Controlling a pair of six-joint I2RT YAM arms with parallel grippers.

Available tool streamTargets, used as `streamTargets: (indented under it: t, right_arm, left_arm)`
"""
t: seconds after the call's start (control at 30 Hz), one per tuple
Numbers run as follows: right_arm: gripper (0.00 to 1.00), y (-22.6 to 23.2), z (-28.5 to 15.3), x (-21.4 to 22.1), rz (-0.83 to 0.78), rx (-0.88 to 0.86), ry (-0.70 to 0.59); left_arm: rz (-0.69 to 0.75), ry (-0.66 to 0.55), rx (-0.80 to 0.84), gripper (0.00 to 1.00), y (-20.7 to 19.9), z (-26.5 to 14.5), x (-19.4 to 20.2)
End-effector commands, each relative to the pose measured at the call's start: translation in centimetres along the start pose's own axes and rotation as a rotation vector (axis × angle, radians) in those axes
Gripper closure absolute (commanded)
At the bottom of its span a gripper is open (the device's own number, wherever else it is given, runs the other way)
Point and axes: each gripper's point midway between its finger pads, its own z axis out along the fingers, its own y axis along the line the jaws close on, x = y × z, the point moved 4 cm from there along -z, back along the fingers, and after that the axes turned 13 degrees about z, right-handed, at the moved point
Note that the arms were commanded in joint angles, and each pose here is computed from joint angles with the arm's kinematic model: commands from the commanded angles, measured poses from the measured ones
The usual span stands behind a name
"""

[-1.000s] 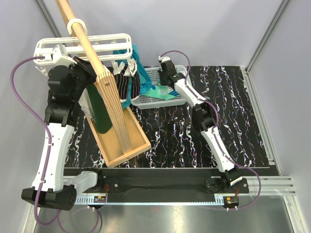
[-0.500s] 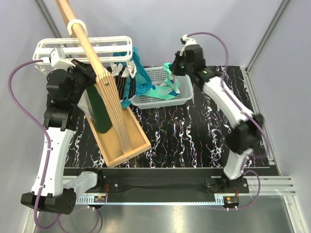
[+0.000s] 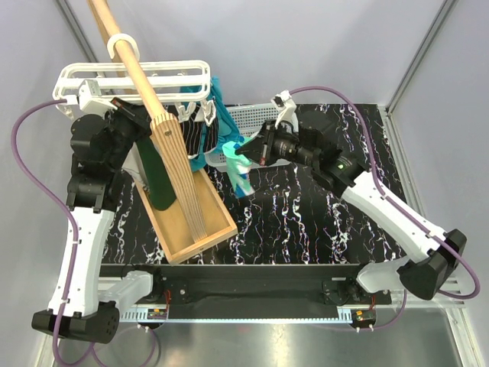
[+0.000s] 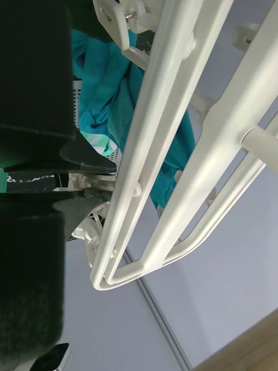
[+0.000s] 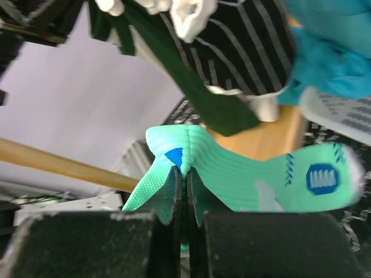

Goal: Clip the socks to the hanger
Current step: Clamp the sock onto the hanger.

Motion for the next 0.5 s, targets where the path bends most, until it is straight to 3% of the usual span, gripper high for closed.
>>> streamTargets:
  t: [0.0,0.17,0.47]
  right_arm:
    - [1.00,3.5,1.0,-0.3,0.075,-0.174,0.038]
    - [1.00,6.6,3.6,-1.0,0.127,-0.312,0.013]
    - [1.00,8.2,7.8,-2.7,0.249,-0.378,-0.104]
  left_arm:
    - [-0.016,0.034,0.047,1.00,-0.7,-0.9,0.6]
    - [-0.024,0.029,0.056,1.00,-0.9,-1.3,0.5]
    - [-0.062,0.021,0.070,1.00,-1.2,-1.5,0.5]
